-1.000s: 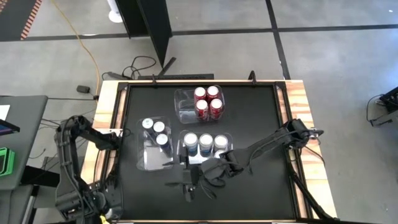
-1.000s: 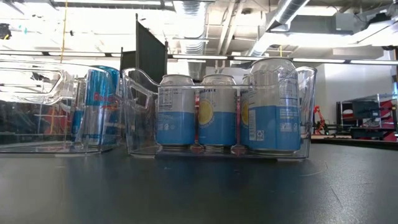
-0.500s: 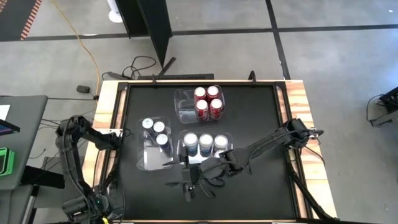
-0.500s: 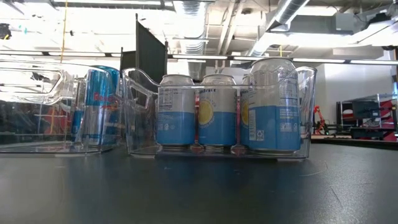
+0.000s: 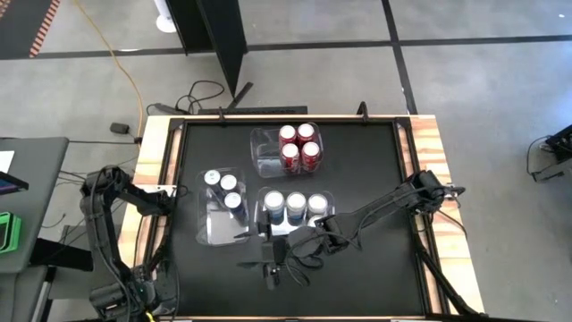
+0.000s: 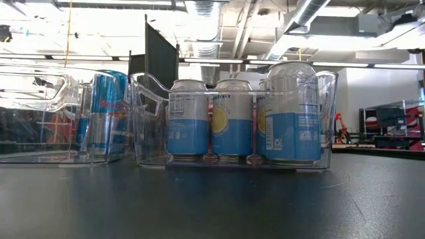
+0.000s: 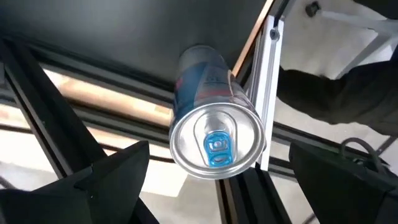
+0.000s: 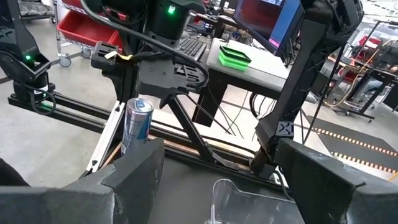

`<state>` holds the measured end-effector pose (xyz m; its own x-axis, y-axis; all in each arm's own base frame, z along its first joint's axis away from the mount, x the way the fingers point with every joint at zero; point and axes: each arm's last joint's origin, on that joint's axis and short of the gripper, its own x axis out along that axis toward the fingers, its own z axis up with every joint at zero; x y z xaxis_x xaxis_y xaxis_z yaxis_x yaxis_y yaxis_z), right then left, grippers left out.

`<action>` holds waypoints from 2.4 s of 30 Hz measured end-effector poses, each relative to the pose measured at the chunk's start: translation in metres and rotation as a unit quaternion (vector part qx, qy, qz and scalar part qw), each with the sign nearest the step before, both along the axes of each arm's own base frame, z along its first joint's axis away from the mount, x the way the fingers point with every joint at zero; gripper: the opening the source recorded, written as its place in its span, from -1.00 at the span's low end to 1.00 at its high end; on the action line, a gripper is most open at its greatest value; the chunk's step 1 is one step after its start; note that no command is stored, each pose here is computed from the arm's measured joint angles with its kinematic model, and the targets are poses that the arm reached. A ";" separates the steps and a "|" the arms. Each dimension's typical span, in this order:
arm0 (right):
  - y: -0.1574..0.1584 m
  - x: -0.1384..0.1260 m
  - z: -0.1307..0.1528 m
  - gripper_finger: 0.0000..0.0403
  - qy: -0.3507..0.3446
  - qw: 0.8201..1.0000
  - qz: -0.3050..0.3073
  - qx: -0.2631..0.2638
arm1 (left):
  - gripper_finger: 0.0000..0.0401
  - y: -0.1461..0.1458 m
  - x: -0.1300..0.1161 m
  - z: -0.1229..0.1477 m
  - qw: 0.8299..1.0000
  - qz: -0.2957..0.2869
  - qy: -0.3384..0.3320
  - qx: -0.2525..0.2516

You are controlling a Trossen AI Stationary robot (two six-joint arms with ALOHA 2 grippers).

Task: Sort soda cans
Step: Put the blue soda can into the middle left transparent bin

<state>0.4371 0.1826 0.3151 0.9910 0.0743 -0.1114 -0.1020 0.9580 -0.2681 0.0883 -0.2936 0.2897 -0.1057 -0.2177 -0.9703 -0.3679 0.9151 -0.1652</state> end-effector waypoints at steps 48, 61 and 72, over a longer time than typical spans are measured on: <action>-0.003 0.001 -0.003 0.65 0.017 1.000 -0.004 -0.007 | 0.79 -0.025 -0.008 -0.033 0.996 -0.048 -0.059 0.054; -0.003 0.001 -0.002 0.65 0.012 1.000 -0.003 -0.001 | 0.75 -0.035 -0.007 -0.053 0.995 -0.073 -0.006 0.067; -0.002 0.001 -0.002 0.65 0.010 1.000 -0.003 0.000 | 0.34 -0.034 -0.007 -0.060 0.992 -0.093 0.020 0.084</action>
<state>0.4378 0.1801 0.3131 0.9891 0.0676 -0.1312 -0.1008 0.9587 -0.2660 0.0809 -0.3279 0.2300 -0.1681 -0.0273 -0.9854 -0.1925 0.9813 0.0057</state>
